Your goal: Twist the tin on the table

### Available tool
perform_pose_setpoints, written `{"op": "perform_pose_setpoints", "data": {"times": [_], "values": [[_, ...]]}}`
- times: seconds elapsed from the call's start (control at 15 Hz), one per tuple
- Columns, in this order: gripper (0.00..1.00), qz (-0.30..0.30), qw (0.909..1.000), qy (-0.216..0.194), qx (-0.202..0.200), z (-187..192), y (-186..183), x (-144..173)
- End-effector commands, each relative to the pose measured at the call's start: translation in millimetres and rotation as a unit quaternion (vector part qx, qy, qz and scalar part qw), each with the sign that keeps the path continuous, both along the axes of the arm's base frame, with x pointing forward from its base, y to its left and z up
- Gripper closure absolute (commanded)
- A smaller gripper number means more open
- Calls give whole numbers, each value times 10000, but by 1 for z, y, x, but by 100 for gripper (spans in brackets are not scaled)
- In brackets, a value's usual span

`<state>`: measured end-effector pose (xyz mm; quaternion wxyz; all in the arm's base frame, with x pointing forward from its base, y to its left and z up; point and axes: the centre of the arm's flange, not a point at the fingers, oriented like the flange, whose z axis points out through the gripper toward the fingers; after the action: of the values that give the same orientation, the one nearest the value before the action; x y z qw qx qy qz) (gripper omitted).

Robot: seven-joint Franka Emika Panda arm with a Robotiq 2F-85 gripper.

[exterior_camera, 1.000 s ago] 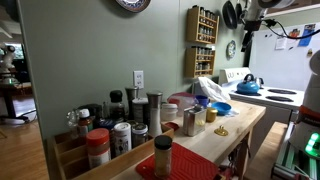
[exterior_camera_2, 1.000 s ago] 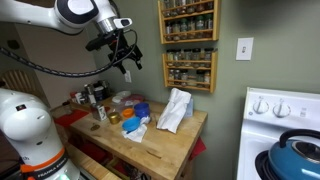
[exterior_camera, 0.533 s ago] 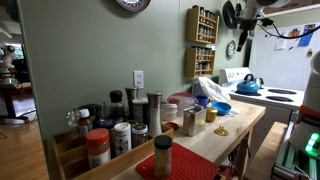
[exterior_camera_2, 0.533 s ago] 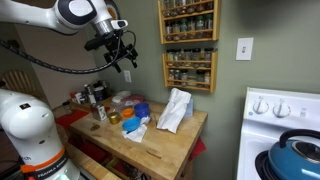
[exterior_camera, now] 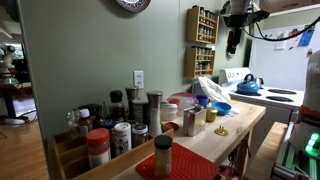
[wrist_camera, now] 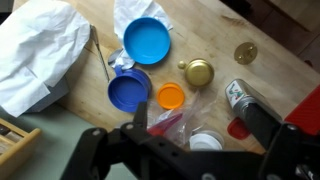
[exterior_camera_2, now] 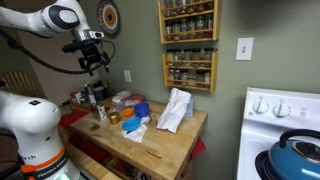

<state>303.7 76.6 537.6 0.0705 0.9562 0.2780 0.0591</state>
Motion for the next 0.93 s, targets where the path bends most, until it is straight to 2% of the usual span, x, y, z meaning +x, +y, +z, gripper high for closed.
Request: {"op": "perform_pose_setpoints", "data": {"times": [0.0, 0.07, 0.13, 0.27, 0.6, 0.73, 0.87], "values": [[0, -193, 9991, 312, -195, -5, 59, -5], [0, -146, 9990, 339, -254, -7, 72, -8], [0, -67, 9996, 136, -227, -8, 48, -9], [0, -50, 9994, 156, -314, -10, 66, -12], [0, -71, 9992, 253, -297, -13, 69, -11], [0, -243, 9992, 301, -36, -19, 90, -11], [0, -777, 9949, 576, 295, -25, 118, -13]]}}
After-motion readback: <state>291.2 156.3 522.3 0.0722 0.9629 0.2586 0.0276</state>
